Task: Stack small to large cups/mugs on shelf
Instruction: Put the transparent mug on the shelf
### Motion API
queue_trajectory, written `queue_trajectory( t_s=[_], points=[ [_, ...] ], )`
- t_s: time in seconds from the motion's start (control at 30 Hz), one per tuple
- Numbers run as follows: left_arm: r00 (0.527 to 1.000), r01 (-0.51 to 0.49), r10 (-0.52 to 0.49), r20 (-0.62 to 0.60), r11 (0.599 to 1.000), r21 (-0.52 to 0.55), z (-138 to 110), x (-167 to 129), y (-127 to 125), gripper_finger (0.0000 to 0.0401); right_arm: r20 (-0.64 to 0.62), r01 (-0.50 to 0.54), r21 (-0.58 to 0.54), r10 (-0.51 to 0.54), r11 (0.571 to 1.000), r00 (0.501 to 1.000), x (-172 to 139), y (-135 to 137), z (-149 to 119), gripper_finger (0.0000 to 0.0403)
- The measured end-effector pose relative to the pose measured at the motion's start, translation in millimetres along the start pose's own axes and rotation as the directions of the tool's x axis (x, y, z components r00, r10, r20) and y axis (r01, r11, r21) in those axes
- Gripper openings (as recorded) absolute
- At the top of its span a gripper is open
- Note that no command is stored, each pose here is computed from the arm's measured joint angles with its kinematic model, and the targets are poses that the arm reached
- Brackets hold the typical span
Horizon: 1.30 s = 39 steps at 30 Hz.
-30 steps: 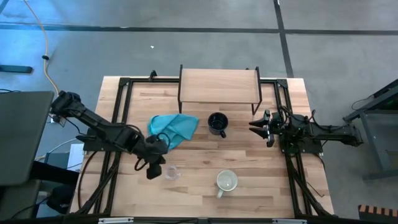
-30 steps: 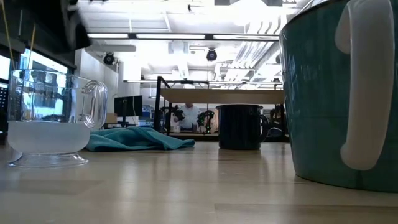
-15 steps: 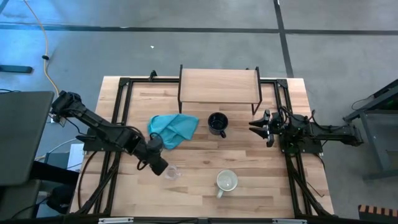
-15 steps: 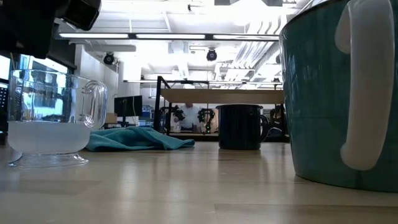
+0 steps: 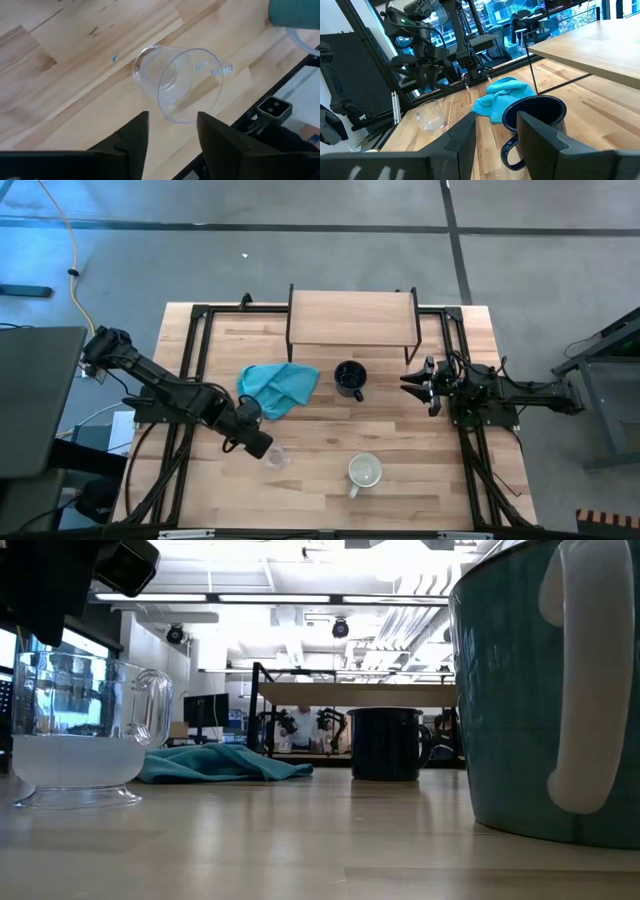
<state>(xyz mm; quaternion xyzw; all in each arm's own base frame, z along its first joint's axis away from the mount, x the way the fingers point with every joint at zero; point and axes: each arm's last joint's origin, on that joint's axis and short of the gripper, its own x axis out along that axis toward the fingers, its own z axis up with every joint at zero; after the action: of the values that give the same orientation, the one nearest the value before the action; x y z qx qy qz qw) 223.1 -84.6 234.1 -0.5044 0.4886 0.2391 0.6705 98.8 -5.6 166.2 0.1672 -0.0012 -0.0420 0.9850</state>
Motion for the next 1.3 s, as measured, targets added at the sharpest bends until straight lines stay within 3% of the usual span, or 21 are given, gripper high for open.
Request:
queue_trajectory(
  t_s=[0.5, 1.3],
  points=[
    [0.999, -0.039, 0.039, -0.010, 0.999, 0.034, 0.3, 18.2, -3.7, 0.0123, -0.004, 0.005, 0.004, -0.005, 1.000, 1.000, 0.5, -0.2, -0.4, 0.0134],
    [0.996, -0.072, 0.074, -0.055, 0.997, 0.041, -0.7, 29.7, -4.0, 0.0124, -0.003, 0.008, -0.001, -0.008, 1.000, 1.000, 0.5, -0.3, -0.3, 0.0134]
  ],
)
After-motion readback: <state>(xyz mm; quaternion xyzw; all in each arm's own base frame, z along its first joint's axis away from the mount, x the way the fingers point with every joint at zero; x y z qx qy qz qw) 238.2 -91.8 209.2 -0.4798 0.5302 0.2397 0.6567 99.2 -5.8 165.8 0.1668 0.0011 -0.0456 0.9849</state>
